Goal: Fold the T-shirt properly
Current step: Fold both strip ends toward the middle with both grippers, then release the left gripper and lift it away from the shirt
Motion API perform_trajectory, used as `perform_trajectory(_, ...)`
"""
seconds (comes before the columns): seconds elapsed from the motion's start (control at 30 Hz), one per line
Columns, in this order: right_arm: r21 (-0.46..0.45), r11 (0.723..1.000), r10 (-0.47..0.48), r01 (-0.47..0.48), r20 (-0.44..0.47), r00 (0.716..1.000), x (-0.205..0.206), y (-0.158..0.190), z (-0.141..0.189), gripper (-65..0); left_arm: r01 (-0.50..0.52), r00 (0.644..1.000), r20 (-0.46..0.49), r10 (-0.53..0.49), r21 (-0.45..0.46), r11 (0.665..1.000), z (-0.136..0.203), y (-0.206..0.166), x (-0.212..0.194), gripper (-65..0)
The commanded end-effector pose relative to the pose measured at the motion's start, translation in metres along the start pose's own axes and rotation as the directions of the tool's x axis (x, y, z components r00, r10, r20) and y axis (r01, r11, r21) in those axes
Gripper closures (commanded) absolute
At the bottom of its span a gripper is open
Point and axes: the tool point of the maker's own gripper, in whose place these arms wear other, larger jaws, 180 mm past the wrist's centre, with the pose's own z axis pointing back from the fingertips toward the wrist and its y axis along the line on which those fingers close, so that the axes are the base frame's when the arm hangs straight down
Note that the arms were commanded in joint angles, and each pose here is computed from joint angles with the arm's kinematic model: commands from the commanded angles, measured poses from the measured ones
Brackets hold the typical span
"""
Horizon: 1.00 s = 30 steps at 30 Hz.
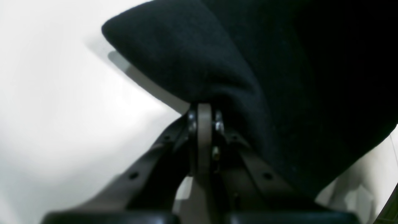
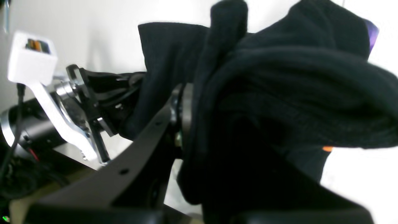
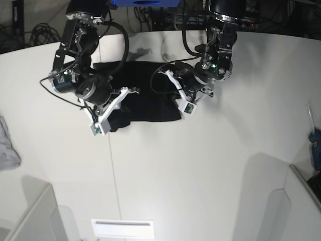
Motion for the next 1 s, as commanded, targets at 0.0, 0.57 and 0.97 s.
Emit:
perform_trajectory(0.0, 0.042, 0.999, 0.018, -0.02, 0.053, 0.998, 0.015, 0.013, 0.002, 0.0, 0.006, 1.0, 0.016, -0.006, 0.0, 1.0, 0.001, -0.001, 0.007, 0.0)
perform_trajectory(0.57, 0.093, 0.994, -0.054, 0.051, 0.035, 0.998, -0.001, 0.031, -0.032, 0.0, 0.017, 0.999, 0.031, -0.018, 0.018, 1.0, 0.009, 0.008, 0.012, 0.0)
perform_trajectory(0.97, 0.091, 0.993, -0.075, 0.073, 0.019, 0.997, -0.006, 0.027, -0.041, 0.0, 0.047, 0.996, 0.07, -0.049, 0.029, 0.998, 0.021, 0.009, 0.024, 0.0)
